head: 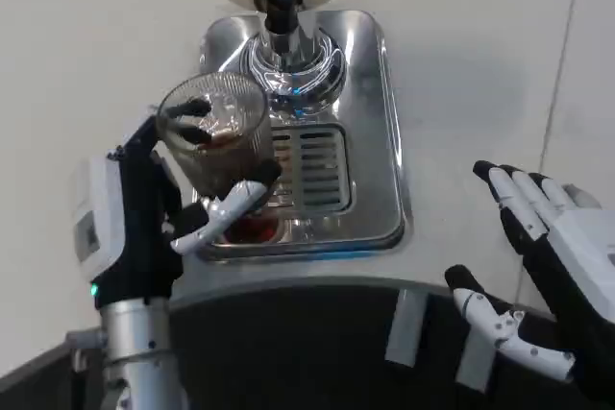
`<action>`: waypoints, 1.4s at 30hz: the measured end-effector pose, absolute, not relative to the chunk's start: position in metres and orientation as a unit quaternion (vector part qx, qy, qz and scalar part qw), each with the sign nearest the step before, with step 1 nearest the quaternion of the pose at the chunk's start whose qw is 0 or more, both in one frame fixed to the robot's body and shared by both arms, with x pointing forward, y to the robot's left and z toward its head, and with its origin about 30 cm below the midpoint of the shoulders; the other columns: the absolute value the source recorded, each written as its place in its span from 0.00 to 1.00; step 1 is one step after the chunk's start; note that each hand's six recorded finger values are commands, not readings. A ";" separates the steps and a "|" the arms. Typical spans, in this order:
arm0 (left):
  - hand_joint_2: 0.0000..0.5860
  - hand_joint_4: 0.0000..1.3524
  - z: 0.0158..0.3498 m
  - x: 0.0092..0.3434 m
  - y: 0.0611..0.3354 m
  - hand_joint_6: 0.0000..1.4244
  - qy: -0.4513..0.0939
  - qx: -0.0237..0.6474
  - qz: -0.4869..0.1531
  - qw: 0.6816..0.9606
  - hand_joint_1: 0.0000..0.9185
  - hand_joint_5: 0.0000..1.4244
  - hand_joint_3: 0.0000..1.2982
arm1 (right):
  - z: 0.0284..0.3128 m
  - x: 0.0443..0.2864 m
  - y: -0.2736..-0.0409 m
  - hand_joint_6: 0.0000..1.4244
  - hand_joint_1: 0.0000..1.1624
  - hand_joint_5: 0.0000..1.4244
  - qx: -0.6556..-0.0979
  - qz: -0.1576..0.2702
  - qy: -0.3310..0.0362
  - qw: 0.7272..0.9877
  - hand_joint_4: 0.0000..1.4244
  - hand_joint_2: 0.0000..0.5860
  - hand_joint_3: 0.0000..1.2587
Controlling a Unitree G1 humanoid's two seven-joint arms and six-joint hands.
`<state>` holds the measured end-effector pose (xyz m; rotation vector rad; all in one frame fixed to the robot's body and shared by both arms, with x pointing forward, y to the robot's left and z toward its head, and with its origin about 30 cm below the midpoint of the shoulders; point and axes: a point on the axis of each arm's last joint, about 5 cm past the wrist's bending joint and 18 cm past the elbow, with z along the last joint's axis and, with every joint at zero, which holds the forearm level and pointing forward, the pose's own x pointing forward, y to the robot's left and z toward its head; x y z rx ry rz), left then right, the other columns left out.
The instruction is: Grasp the cup under the faucet to collect the drink, then remove the cup.
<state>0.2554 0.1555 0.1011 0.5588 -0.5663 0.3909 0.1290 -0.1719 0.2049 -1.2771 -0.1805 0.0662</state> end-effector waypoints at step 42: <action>0.15 0.90 0.111 0.186 0.162 1.00 -0.388 0.332 0.086 0.855 0.82 0.93 0.93 | 0.191 0.115 -0.179 0.00 0.17 0.00 -0.627 0.075 -0.149 0.761 0.00 0.83 0.00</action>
